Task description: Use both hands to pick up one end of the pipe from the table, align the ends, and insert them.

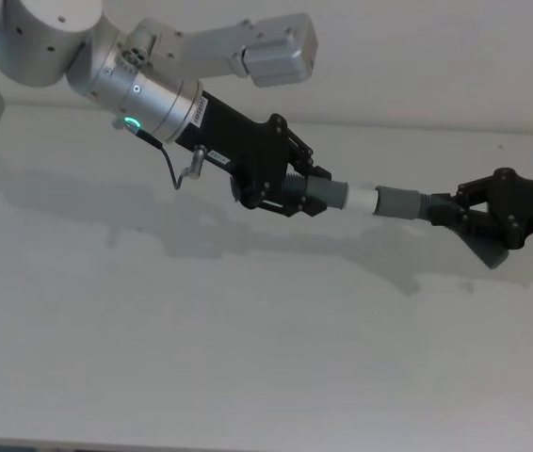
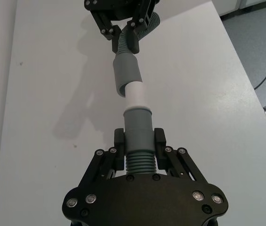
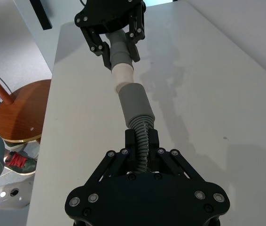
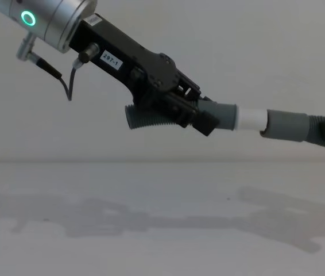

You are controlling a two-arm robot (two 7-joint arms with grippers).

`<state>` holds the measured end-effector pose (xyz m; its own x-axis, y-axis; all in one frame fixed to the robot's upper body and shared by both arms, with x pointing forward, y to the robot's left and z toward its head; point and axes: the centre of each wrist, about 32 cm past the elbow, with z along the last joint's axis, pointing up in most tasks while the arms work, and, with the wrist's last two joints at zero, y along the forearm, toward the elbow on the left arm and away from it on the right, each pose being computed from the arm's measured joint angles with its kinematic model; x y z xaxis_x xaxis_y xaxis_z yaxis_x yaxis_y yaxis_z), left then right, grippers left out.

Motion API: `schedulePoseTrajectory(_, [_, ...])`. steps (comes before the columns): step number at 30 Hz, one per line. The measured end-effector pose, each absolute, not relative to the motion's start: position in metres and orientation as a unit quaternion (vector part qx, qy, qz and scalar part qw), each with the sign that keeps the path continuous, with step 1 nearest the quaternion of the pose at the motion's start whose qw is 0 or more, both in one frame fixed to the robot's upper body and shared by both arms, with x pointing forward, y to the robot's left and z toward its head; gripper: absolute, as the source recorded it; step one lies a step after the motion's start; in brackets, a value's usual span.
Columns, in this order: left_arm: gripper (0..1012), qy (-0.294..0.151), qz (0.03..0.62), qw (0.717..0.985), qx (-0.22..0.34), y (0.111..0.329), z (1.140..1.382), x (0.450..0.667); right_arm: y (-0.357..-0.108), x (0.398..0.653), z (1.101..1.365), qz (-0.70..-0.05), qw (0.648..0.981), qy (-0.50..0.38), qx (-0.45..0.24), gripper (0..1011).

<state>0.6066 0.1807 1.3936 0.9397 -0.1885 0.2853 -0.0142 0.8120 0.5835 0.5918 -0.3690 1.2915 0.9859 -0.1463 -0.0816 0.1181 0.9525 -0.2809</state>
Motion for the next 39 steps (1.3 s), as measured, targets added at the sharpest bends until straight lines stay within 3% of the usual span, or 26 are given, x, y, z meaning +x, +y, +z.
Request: schedulePoseTrajectory(39, [354,-0.169,-0.052,0.938,0.298,0.1811,1.3953,0.6053,-0.378,0.5863,1.2919,-0.095,0.984,0.049,-0.143,155])
